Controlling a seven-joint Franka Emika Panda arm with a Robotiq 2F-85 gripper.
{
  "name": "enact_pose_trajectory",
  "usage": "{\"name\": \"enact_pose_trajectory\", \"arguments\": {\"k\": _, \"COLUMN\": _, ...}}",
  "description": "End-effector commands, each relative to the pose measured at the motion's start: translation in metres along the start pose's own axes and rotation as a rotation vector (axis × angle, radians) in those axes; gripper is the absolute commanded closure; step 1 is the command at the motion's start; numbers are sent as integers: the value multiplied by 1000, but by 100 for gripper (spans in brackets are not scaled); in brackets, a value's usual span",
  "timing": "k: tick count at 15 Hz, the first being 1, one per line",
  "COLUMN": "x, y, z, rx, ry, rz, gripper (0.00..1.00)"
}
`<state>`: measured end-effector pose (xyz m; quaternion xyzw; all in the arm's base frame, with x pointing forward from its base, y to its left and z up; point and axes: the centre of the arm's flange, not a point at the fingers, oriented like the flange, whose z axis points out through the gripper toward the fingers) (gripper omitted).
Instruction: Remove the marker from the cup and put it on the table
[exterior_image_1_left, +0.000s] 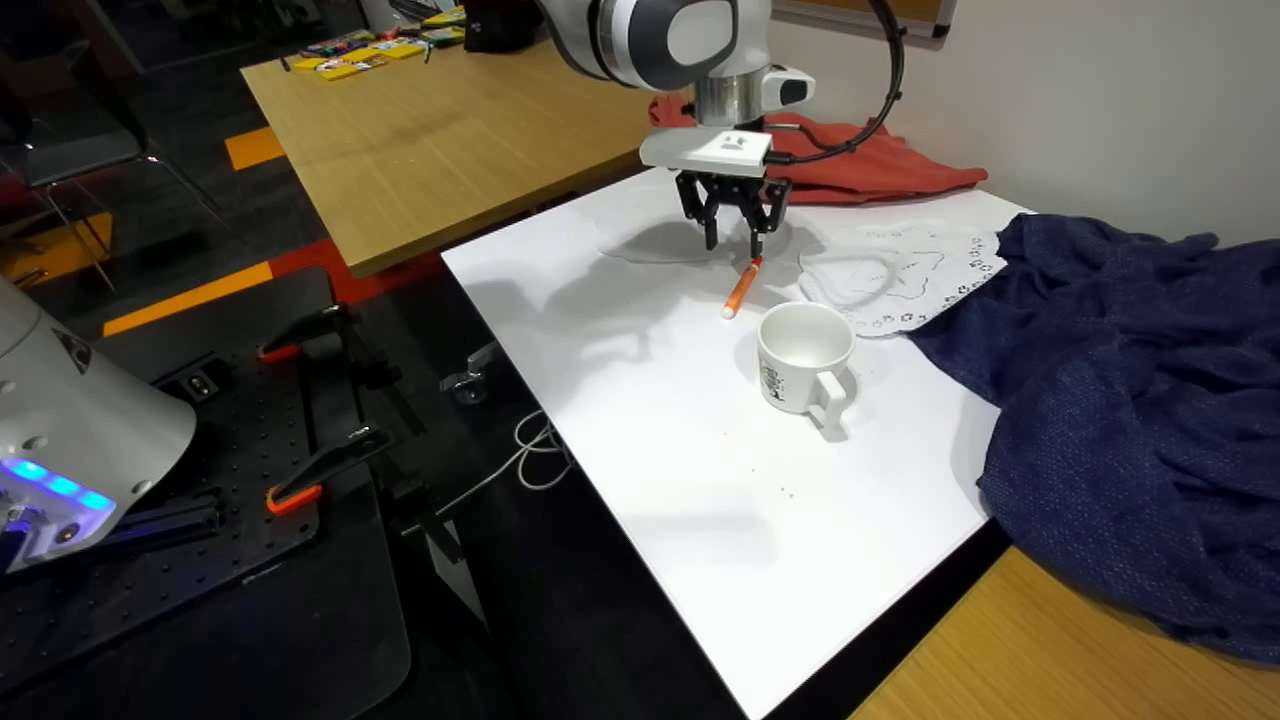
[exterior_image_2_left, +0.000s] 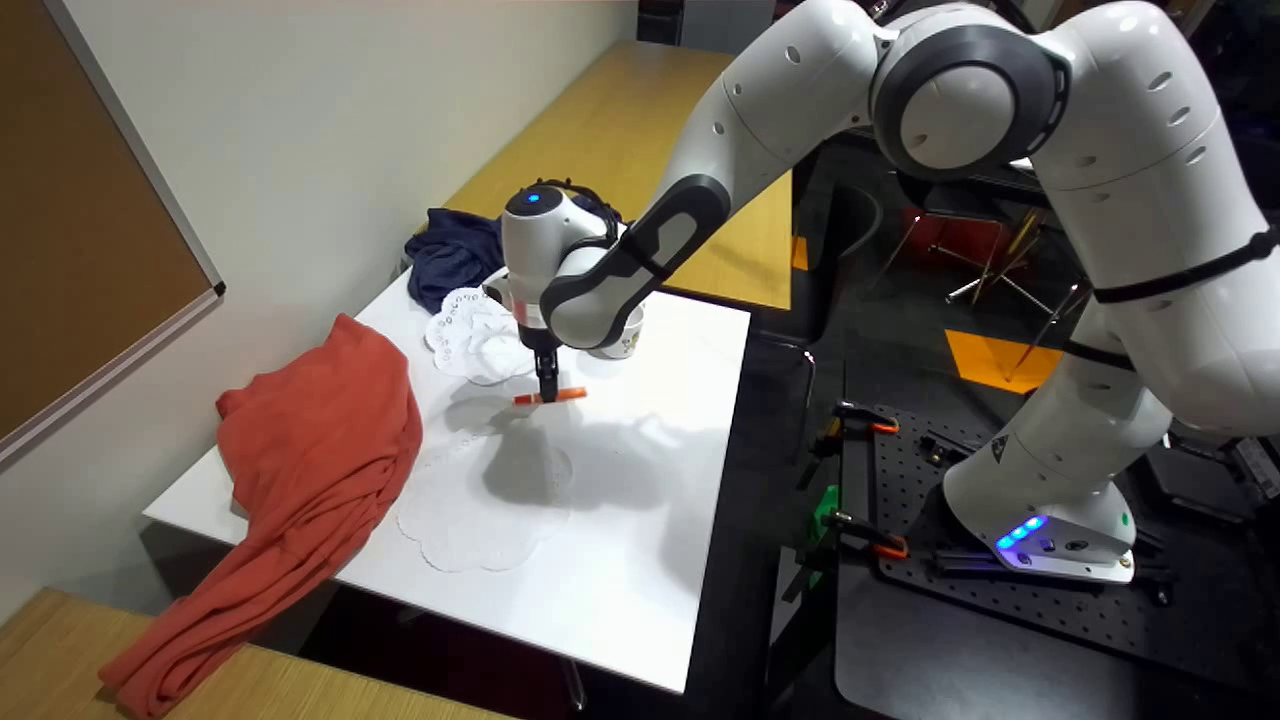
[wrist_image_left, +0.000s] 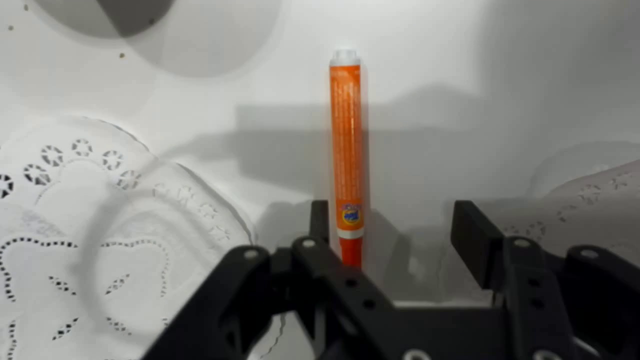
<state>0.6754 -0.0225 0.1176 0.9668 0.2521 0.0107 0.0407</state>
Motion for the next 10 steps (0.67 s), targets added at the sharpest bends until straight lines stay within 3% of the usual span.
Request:
{"name": "enact_pose_trajectory", "arguments": {"k": 1, "x": 0, "y": -4, "z": -14, "rx": -12, "ry": 14, "rz": 9, "gripper": 3}}
{"name": "enact_pose_trajectory", "arguments": {"k": 7, "x": -1, "y": -5, "z": -20, "rx": -18, "ry": 28, "rz": 16, "gripper": 0}}
{"name": "enact_pose_trajectory", "arguments": {"k": 10, "x": 3, "y": 0, "z": -6, "rx": -3, "ry": 13, "rz": -2, "gripper": 0}}
